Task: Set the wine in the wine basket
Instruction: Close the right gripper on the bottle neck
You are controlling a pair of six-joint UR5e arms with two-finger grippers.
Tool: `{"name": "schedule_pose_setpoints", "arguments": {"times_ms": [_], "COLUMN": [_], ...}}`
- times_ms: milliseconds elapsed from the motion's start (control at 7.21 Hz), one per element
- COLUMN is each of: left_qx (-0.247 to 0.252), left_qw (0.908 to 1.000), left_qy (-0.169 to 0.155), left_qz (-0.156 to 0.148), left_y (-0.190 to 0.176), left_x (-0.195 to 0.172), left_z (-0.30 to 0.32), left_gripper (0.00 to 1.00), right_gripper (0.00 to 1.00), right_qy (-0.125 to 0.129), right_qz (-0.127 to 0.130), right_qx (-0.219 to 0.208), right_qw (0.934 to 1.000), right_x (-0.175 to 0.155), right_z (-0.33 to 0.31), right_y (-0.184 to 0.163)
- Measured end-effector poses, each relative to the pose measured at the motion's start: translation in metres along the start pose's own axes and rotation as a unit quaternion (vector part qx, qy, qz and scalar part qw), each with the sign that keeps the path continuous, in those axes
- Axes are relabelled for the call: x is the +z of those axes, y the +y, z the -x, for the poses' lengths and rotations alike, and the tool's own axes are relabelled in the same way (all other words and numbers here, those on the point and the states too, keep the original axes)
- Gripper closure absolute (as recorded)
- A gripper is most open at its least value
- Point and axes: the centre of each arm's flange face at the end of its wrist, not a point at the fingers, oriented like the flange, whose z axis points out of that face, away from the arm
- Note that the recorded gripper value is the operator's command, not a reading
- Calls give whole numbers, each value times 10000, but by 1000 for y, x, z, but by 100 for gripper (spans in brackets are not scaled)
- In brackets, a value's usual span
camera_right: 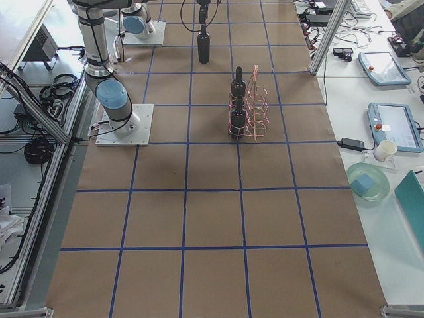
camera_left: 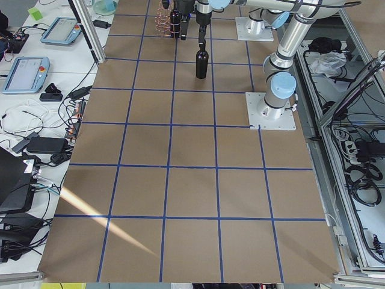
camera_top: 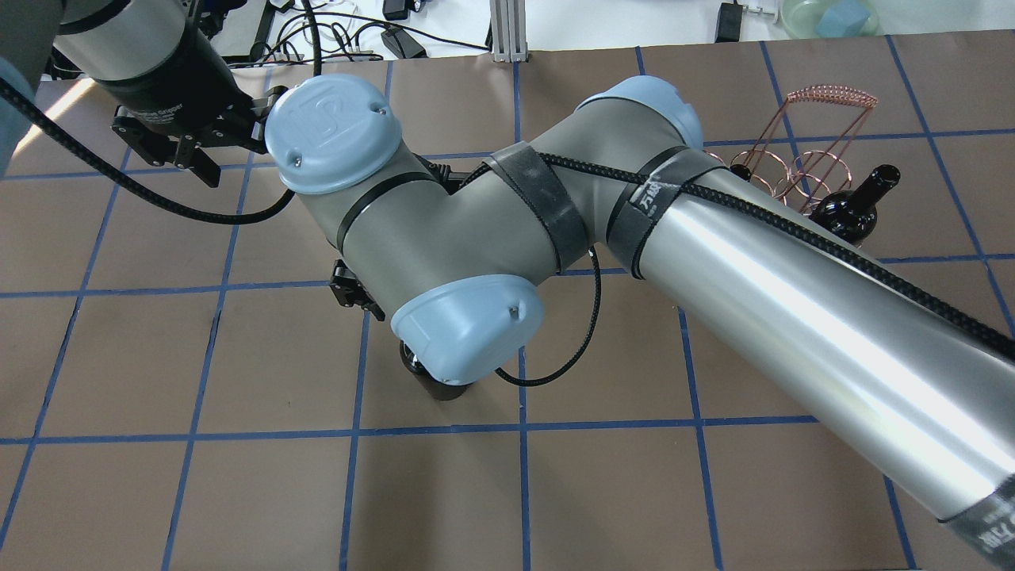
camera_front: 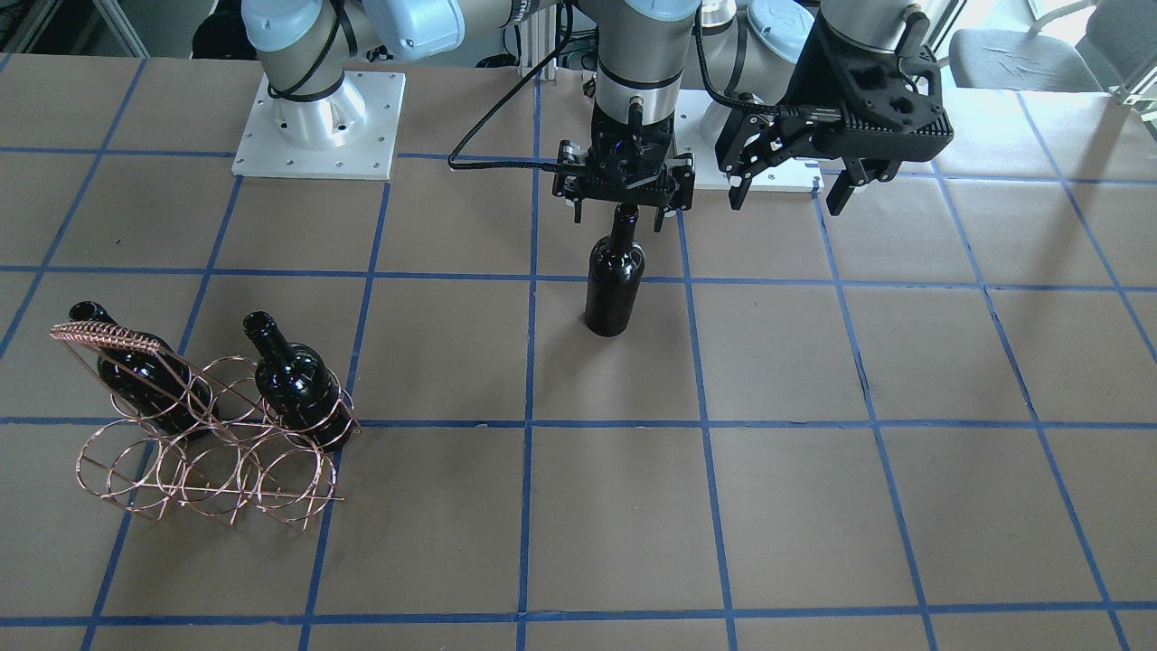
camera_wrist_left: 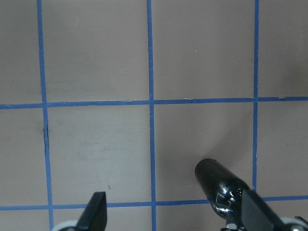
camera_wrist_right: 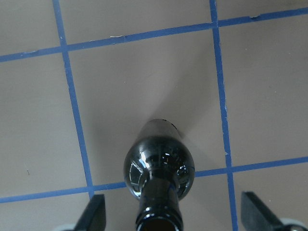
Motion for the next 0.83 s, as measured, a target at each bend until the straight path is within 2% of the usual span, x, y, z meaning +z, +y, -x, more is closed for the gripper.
{"name": "schedule_pose_setpoints", "arguments": {"times_ms": [277,416,693,832], "left_qx": [84,86,87,92], "left_qw": [9997,9996,9996,9996], "left_qy": [-240,-268,-264,-259], "left_qz": [-14,-12,-5,-4], "left_y": [0,0,0,0], "left_x": [0,0,1,1], "left_z": [5,6,6,6], "left_gripper": [0,0,0,0], "right_gripper": [27,30,49,54], "right_qy": [-12,-10,-4,5], "right_qz": [-4,4,19,29], "right_qx": [-2,-8,-24,-36], "right_qw": [10000,10000,10000,10000], "right_x": [0,1,3,4], "right_z": [0,1,1,1], "right_y": [0,0,-1,-1]}}
